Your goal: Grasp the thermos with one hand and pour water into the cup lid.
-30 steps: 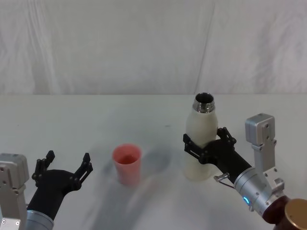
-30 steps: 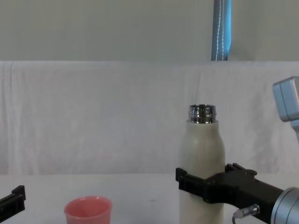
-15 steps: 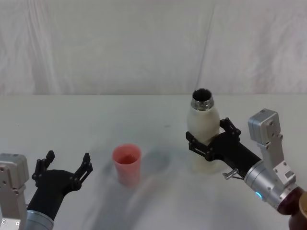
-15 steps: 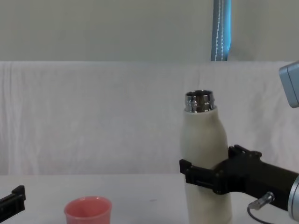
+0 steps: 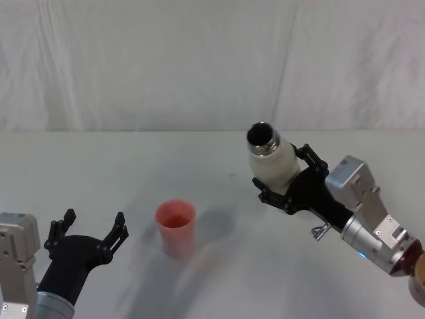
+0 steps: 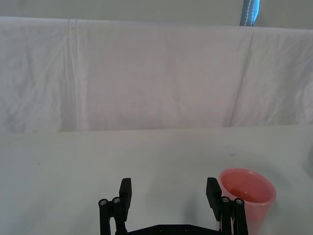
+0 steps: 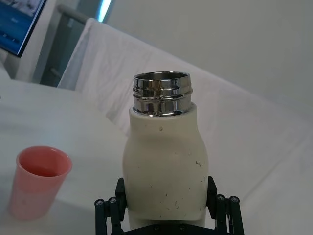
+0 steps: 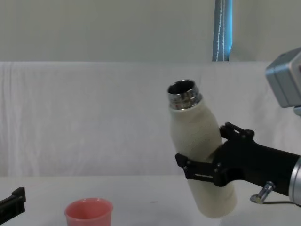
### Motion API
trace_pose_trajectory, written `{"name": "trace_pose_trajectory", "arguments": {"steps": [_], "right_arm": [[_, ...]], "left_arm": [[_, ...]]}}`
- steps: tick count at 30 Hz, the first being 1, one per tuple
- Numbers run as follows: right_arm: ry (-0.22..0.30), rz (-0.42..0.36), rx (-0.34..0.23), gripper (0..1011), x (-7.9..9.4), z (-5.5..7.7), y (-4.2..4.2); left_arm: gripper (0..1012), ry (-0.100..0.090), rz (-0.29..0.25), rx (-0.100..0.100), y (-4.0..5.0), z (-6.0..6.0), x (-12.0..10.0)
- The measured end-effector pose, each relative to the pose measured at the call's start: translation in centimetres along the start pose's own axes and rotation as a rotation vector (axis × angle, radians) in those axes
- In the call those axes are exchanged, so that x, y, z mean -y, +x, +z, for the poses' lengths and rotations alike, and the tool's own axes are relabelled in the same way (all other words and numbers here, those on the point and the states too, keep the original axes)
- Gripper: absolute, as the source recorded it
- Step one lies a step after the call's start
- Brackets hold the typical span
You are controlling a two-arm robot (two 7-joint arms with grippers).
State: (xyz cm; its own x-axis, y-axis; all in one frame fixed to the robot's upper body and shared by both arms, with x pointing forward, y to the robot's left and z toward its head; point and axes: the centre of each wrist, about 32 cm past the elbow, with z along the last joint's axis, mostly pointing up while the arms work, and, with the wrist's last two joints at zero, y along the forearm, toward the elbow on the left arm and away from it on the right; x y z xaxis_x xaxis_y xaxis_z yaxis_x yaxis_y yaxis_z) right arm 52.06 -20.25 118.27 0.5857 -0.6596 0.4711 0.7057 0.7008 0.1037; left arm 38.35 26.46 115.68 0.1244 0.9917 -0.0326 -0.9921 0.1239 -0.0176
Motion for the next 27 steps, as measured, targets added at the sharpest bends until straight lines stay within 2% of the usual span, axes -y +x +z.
{"name": "trace_pose_trajectory", "arguments": {"steps": [6, 10, 14, 20, 27], "right_arm": [[0.029, 0.023, 0.101, 960, -0.7, 0.2, 0.20], [0.051, 0.047, 0.186, 960, -1.2, 0.2, 0.04], [0.063, 0.066, 0.246, 960, -1.6, 0.1, -0.27], [0.069, 0.090, 0.295, 960, -2.5, -0.1, -0.69], [0.059, 0.090, 0.327, 960, -3.6, -0.1, -1.15]], "left_arm": [[1001, 0.000, 0.000, 0.000, 0.00, 0.0, 0.0], [1001, 0.000, 0.000, 0.000, 0.00, 0.0, 0.0], [1001, 0.000, 0.000, 0.000, 0.00, 0.0, 0.0], [1001, 0.000, 0.000, 0.000, 0.00, 0.0, 0.0], [1001, 0.000, 0.000, 0.000, 0.00, 0.0, 0.0]]}}
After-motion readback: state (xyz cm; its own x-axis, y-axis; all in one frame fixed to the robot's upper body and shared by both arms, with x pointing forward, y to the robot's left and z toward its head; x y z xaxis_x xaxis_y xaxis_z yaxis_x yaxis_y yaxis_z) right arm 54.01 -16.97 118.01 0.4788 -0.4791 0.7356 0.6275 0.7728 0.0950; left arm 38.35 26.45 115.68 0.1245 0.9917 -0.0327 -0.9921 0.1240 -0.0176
